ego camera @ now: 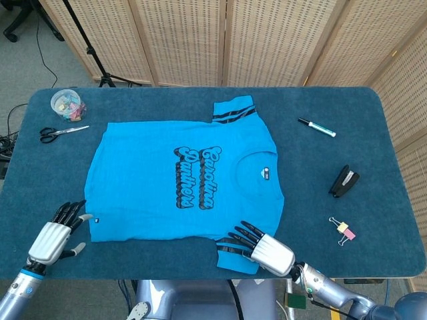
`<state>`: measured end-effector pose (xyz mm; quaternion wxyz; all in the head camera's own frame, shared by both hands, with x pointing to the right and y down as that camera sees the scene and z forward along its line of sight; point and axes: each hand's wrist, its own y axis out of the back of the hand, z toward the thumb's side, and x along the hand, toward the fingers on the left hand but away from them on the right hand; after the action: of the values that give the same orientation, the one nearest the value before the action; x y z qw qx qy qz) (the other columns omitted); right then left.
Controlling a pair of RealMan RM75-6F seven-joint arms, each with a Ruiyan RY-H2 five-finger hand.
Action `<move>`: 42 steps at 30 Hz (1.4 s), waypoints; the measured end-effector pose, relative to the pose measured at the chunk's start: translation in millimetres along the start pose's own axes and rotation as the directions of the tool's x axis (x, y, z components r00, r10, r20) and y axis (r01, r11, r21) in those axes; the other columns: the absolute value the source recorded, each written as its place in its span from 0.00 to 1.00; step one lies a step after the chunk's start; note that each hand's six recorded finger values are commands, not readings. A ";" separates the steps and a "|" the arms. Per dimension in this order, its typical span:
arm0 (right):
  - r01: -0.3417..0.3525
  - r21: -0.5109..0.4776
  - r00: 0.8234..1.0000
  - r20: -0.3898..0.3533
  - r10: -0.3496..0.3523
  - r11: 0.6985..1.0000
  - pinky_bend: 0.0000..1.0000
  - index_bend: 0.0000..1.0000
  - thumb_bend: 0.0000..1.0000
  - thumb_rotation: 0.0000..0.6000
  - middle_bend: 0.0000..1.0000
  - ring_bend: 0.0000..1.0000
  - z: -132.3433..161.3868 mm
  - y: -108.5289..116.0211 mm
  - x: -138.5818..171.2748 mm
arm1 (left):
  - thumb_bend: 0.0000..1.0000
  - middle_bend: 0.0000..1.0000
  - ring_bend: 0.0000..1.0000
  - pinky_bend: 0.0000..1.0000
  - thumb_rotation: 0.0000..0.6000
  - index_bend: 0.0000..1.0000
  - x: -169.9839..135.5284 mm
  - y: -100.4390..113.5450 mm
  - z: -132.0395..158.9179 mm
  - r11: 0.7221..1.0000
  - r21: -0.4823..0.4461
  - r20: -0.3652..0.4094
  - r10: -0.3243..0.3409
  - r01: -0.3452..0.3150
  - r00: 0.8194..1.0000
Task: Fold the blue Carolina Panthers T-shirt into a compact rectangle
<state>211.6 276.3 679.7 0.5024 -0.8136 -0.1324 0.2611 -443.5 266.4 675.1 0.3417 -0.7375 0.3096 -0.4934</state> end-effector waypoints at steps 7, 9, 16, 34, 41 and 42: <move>0.000 -0.008 1.000 0.006 0.000 1.000 0.04 0.66 0.41 1.00 0.10 0.00 -0.1 -1.2 -0.8 | 0.28 0.00 0.00 0.00 1.00 0.31 6.8 -9.3 3.8 0.999 -0.015 0.010 -0.031 0.031 0.999; 0.000 -0.009 1.000 0.006 0.000 1.000 0.04 0.66 0.41 1.00 0.10 0.00 0.0 -1.2 -1.0 | 0.28 0.00 0.00 0.00 1.00 0.31 8.0 -10.8 5.2 0.999 -0.016 0.013 -0.036 0.036 0.999; 0.005 -0.013 1.000 0.008 -0.005 1.000 0.04 0.66 0.41 1.00 0.10 0.00 -0.8 0.0 -1.2 | 0.28 0.00 0.00 0.00 1.00 0.33 8.3 -17.3 10.3 0.997 -0.043 0.025 -0.056 0.057 0.998; 0.011 -0.016 1.000 0.011 -0.011 1.000 0.04 0.66 0.41 1.00 0.10 0.00 -1.6 3.0 -0.6 | 0.40 0.00 0.00 0.00 1.00 0.38 16.8 -24.9 13.0 0.996 -0.063 0.019 -0.064 0.065 0.998; 0.011 -0.018 1.000 0.013 -0.011 1.000 0.04 0.66 0.41 1.00 0.11 0.00 -1.6 3.0 -1.3 | 0.39 0.00 0.00 0.00 1.00 0.52 17.8 -27.2 12.4 0.996 -0.064 0.014 -0.069 0.070 0.998; 0.011 -0.018 1.000 0.014 -0.010 1.000 0.04 0.66 0.41 1.00 0.11 0.00 -1.6 3.0 -1.3 | 0.39 0.00 0.00 0.00 1.00 0.56 17.8 -27.1 12.4 0.996 -0.064 0.014 -0.066 0.067 0.998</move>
<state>211.3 273.1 678.1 0.4953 -0.8157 -0.1425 0.2627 -422.9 270.3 702.8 0.3032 -0.7609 0.2985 -0.4898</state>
